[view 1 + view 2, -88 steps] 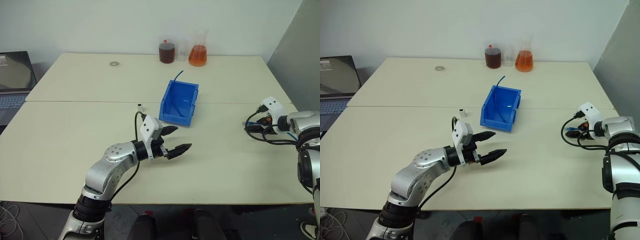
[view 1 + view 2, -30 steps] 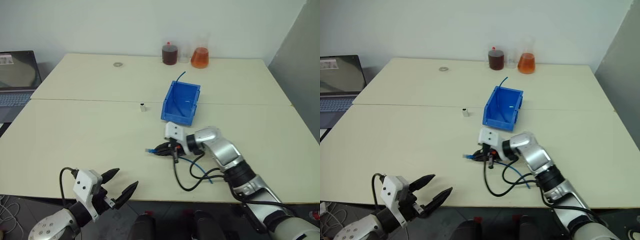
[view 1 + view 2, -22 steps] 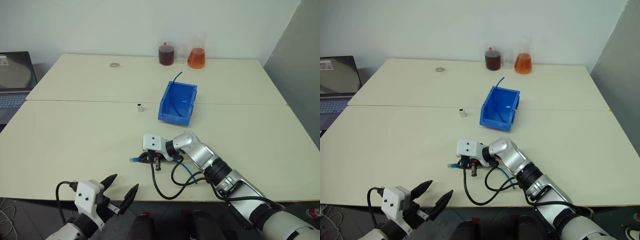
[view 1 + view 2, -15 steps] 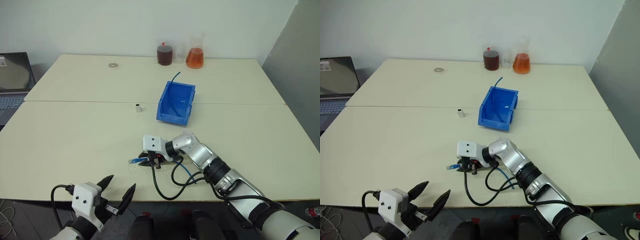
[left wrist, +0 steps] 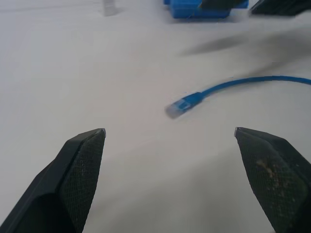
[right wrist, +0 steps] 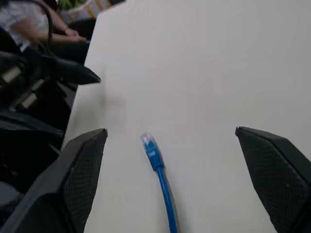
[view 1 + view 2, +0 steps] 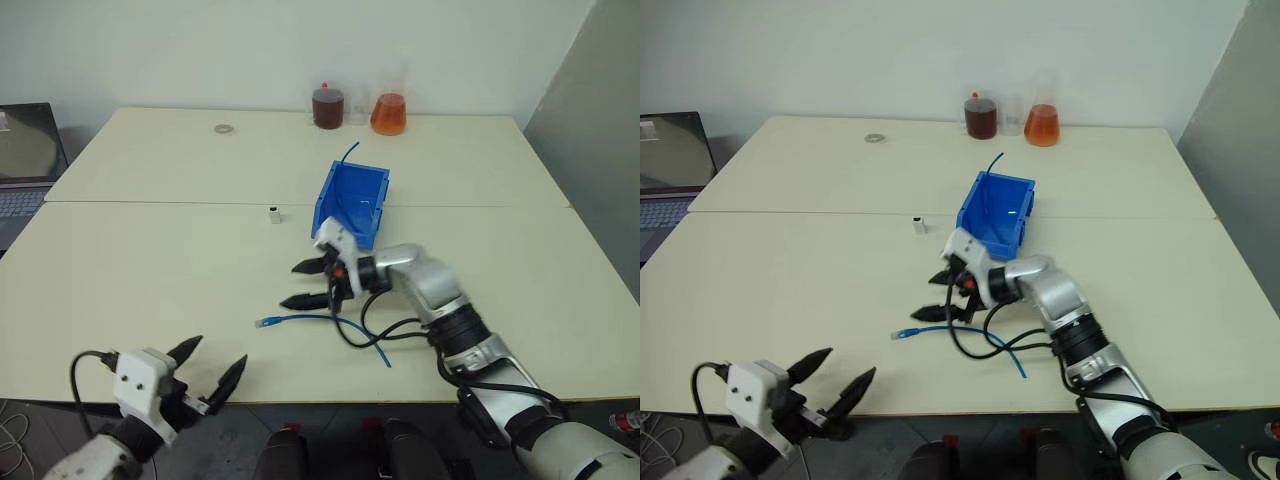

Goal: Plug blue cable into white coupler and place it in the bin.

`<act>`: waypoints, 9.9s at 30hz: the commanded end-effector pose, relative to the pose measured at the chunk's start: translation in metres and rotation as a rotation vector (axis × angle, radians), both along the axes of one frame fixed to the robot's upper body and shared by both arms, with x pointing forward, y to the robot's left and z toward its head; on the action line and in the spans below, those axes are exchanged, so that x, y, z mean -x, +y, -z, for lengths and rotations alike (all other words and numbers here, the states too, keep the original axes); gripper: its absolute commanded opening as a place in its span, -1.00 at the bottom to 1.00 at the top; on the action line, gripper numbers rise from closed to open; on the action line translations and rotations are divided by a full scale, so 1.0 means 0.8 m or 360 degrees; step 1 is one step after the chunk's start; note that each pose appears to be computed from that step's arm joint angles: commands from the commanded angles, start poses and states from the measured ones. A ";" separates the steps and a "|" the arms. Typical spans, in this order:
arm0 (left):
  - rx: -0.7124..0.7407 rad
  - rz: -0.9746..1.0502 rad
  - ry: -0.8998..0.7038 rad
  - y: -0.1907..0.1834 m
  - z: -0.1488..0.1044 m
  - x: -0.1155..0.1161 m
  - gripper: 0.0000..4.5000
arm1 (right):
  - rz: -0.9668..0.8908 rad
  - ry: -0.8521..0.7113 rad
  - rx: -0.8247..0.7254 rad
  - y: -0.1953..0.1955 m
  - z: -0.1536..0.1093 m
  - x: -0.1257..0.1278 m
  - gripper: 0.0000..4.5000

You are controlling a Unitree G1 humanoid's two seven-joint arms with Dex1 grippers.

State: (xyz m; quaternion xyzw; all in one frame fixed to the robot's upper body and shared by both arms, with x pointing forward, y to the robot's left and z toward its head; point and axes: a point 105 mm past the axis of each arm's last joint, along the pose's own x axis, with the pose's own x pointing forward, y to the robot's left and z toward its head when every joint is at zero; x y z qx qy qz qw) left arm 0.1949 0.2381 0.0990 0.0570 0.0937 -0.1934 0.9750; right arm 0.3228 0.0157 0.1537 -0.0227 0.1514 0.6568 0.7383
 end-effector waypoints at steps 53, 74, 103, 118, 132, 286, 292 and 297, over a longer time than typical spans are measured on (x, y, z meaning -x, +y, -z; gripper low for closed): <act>-0.0443 0.1490 0.0328 -0.034 0.054 -0.098 -0.45 | 0.0386 0.0158 0.0101 -0.149 -0.025 0.066 1.00; 0.0383 0.1236 0.0185 -0.121 -0.074 -0.152 -0.89 | 0.0324 0.0248 -0.0150 -0.144 -0.048 0.077 1.00; 0.0976 0.1459 0.0409 -0.197 -0.115 -0.108 -0.89 | 0.0303 0.0515 -0.0586 -0.090 -0.072 0.044 1.00; 0.1048 0.1489 0.0447 -0.196 -0.118 -0.102 -0.89 | 0.0228 0.0576 -0.0588 -0.084 -0.070 0.053 -0.09; 0.1037 0.1482 0.0458 -0.192 -0.113 -0.098 -0.89 | 0.0269 0.0602 -0.0611 -0.094 -0.068 0.050 -0.91; -0.0360 0.1867 -0.0093 -0.169 0.032 -0.143 -0.66 | -0.0049 -0.0522 0.0148 -0.041 0.042 0.027 -0.91; -0.0361 0.1859 -0.0084 -0.167 0.031 -0.143 -0.66 | -0.0055 -0.0555 0.0131 -0.045 0.021 0.024 -0.91; -0.0363 0.1854 -0.0076 -0.165 0.030 -0.143 -0.66 | -0.0085 -0.0543 0.0068 -0.033 0.006 0.030 -0.91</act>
